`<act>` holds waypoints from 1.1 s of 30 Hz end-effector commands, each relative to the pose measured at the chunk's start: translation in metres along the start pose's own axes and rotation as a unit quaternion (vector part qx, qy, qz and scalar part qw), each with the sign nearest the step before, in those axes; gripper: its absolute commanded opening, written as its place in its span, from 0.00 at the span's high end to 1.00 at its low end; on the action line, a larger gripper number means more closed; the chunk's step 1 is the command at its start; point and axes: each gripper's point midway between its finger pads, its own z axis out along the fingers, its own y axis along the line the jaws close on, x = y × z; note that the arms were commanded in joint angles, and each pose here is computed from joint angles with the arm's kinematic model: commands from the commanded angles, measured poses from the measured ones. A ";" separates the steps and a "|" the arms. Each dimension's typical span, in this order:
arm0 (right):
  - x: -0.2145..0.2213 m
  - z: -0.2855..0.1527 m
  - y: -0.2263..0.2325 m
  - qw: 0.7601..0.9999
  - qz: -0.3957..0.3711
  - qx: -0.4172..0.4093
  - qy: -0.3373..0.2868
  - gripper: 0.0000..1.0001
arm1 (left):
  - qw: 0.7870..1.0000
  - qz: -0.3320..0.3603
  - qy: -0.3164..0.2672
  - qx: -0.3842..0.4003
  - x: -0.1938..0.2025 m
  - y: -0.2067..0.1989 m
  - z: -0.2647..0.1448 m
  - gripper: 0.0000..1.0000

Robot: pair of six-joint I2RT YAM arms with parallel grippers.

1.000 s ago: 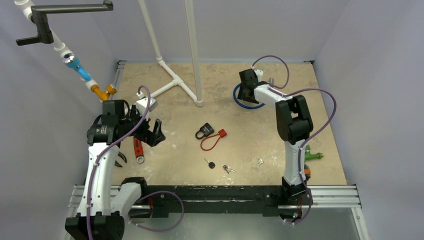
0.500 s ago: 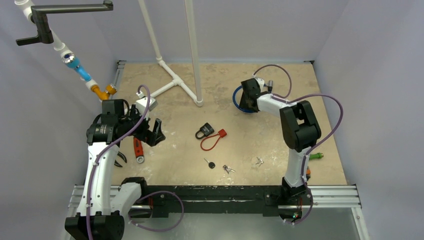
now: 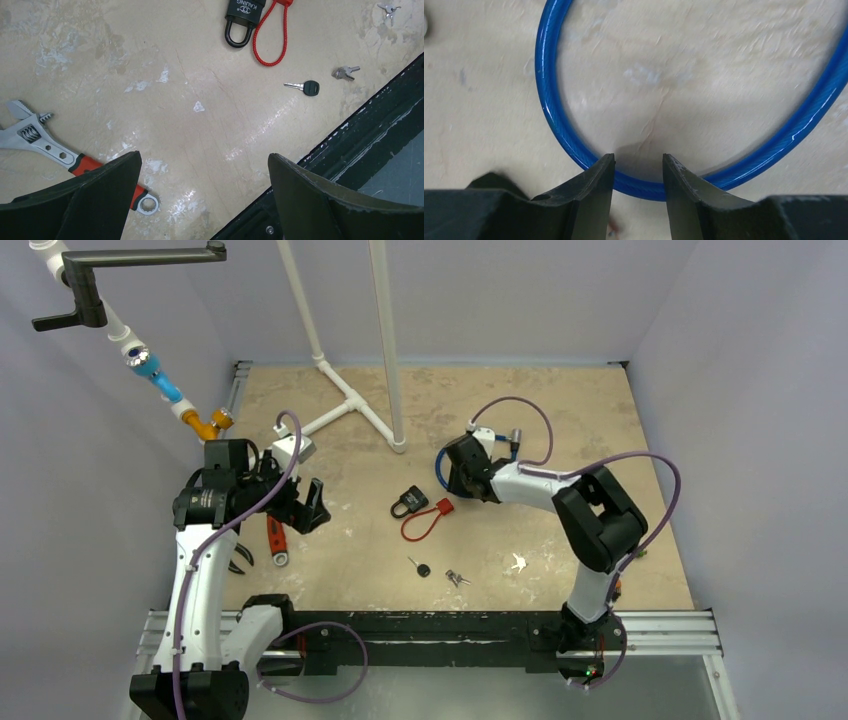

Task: Unlock with the key

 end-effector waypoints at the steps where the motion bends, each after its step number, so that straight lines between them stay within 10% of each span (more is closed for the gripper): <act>1: 0.046 -0.020 0.011 0.999 0.021 -0.002 0.030 0.60 | 1.000 0.024 -0.017 0.008 -0.010 -0.005 -0.007 0.00; 13: -0.013 -0.109 0.009 0.996 0.011 -0.026 -0.080 0.49 | 1.000 0.024 -0.006 0.017 -0.005 -0.007 -0.006 0.00; 25: 0.132 -0.164 0.014 0.983 -0.128 -0.134 0.005 0.41 | 0.998 0.021 0.008 0.058 0.001 -0.021 -0.004 0.00; 33: 0.134 -0.172 -0.036 0.997 -0.078 -0.024 -0.009 0.40 | 0.997 0.025 0.013 0.067 0.004 -0.027 -0.004 0.00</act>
